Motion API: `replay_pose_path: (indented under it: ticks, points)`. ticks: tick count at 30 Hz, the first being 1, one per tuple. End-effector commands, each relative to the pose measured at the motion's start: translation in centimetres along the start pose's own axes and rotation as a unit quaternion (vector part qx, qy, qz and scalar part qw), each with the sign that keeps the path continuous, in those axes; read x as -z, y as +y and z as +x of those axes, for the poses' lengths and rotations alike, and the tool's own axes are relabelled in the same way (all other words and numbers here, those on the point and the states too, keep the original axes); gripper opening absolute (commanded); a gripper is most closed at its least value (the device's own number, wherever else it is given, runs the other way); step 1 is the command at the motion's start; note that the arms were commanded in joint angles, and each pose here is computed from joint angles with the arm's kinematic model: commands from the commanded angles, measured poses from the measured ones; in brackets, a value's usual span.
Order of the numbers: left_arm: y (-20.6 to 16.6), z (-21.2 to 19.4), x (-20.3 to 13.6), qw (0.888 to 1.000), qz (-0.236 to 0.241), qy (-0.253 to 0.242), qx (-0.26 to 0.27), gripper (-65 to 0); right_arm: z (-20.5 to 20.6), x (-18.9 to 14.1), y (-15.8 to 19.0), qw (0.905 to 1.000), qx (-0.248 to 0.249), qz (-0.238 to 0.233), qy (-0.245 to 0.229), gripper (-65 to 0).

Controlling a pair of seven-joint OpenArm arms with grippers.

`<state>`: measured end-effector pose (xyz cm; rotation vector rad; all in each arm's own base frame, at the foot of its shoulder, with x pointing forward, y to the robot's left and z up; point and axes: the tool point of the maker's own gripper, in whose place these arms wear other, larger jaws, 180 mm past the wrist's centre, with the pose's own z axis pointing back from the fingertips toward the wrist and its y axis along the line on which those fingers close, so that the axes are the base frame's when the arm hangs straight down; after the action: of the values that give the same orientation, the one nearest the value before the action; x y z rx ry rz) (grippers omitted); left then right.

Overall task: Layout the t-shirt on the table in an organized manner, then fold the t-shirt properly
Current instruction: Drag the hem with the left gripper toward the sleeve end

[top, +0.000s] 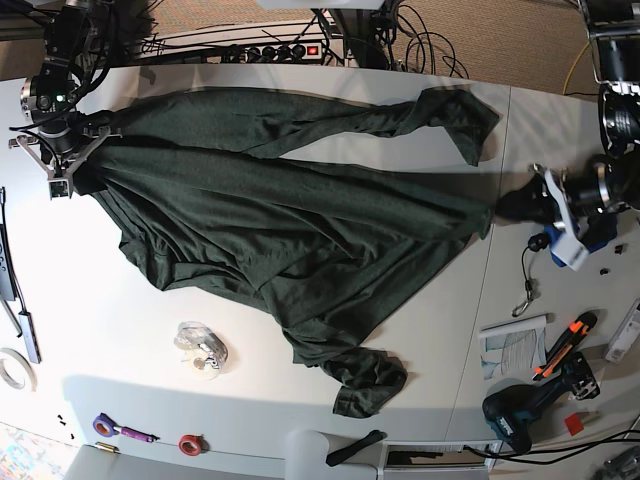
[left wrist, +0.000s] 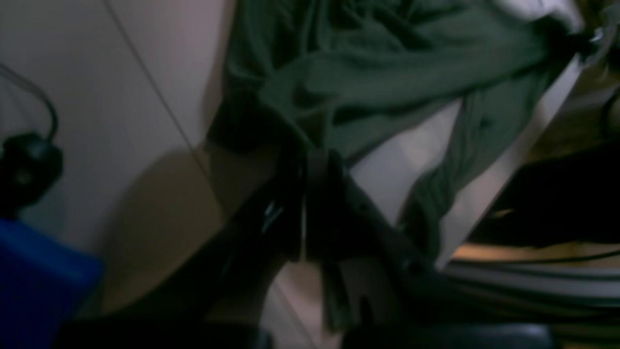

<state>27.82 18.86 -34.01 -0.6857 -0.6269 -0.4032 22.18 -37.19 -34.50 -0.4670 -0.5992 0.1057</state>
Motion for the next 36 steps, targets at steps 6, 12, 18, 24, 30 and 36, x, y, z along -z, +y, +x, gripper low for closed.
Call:
replay_pose_path:
  ticks: [6,12,18,24,30,36]
  points:
    - [0.0,-3.2,-0.5,0.999,0.029,0.034,0.009,-65.0,1.0,-0.4,-1.3,0.9997,-0.006,-0.018,-0.014,-65.0]
    - [0.0,-5.1,-0.6,0.998,0.037,0.052,0.0,-65.0,1.1,-0.4,-1.3,0.9997,-0.006,-0.018,-0.014,-65.0]
    - [0.4,-4.2,-0.5,0.999,0.045,0.028,0.006,-61.8,1.1,-0.4,-1.1,0.9998,-0.002,-0.013,-0.016,-65.0]
    - [0.4,-3.7,-0.5,0.999,0.045,0.016,0.007,-47.5,1.4,-0.4,-0.8,0.9997,0.002,-0.005,-0.023,-40.8]
    - [-0.5,-1.8,-0.4,0.999,0.023,-0.036,-0.002,-47.5,2.2,-0.5,-0.8,0.9989,0.003,-0.005,-0.047,-40.8]
    - [-0.5,1.0,0.2,0.997,0.024,-0.07,0.016,-47.5,2.2,-0.5,-0.8,0.9989,0.003,-0.005,-0.046,-40.8]
